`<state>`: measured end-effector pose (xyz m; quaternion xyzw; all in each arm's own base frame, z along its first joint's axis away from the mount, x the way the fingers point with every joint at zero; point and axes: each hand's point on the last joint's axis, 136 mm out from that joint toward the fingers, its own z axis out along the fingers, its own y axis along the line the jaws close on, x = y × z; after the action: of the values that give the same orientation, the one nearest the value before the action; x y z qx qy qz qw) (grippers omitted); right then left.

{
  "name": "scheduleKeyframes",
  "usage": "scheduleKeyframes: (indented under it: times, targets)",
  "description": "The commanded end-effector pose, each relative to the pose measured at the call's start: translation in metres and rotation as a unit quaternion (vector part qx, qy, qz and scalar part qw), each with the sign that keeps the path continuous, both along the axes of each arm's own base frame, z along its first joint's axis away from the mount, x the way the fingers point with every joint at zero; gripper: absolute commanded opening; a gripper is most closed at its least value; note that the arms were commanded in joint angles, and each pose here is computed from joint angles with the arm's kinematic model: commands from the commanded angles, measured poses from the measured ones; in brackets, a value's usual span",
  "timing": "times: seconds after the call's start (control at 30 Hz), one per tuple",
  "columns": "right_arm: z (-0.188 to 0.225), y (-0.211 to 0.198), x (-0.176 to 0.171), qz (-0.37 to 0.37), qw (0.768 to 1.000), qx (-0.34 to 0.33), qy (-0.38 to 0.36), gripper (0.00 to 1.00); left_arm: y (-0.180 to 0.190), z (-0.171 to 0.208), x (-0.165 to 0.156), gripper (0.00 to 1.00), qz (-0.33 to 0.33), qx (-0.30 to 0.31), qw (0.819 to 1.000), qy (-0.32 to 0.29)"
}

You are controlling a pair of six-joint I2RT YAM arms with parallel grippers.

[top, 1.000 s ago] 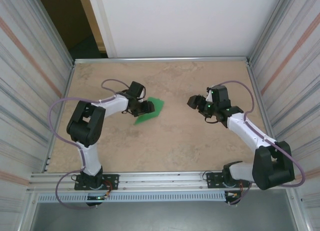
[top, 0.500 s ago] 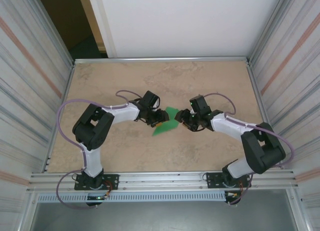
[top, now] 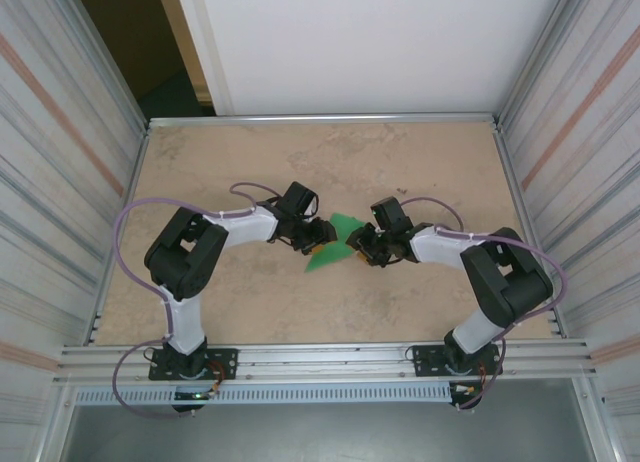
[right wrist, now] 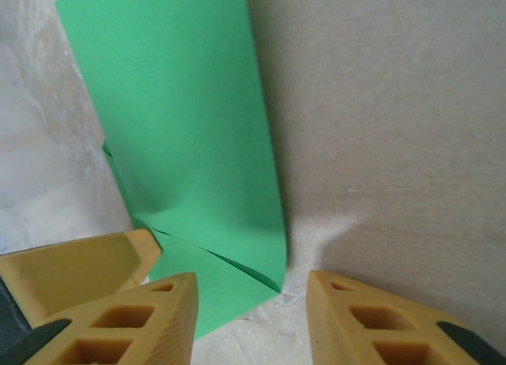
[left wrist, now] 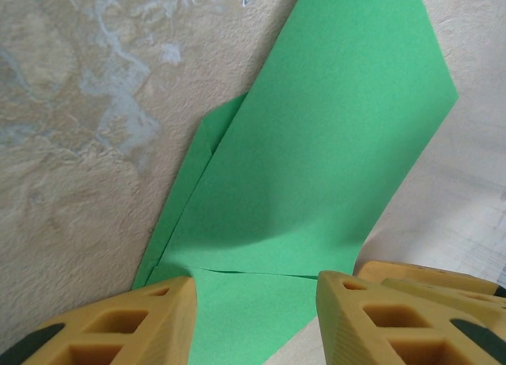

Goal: Fold a paper plane with a square sheet of paper (pick it up from the middle)
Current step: Move the paper to the center of the table, then fold the wing for the fifth time at the center of the table.

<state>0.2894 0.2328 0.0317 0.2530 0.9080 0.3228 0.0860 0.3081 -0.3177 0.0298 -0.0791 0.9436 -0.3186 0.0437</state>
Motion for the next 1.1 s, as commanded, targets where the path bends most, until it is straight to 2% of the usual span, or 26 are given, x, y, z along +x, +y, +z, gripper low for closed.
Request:
scheduleKeyframes:
  times: [0.0, 0.13, 0.23, 0.37, 0.73, 1.07]
  targets:
    - [0.002, 0.009, 0.002, -0.004, 1.0, 0.022, -0.002, 0.36, 0.019, -0.029, -0.017, 0.45, 0.011, 0.039, 0.998, 0.048]
    - [-0.003, 0.007, -0.001, -0.008, 1.0, 0.014, 0.014, 0.36, 0.019, -0.03, -0.017, 0.45, 0.01, 0.039, 0.998, 0.049]
    - [-0.008, 0.0, -0.006, -0.016, 1.0, -0.006, 0.023, 0.4, 0.019, -0.03, -0.016, 0.45, 0.01, 0.039, 0.998, 0.048]
    - [-0.009, -0.002, -0.008, -0.019, 1.0, -0.008, 0.023, 0.41, 0.019, -0.03, -0.016, 0.45, 0.01, 0.039, 0.998, 0.048]
    - [-0.003, 0.029, -0.003, 0.021, 0.999, 0.039, 0.012, 0.31, 0.018, -0.031, -0.018, 0.46, 0.009, 0.036, 0.998, 0.051]
    - [0.004, 0.017, 0.002, -0.013, 0.999, 0.047, -0.015, 0.24, 0.019, -0.028, -0.015, 0.48, 0.013, 0.031, 0.998, 0.047]
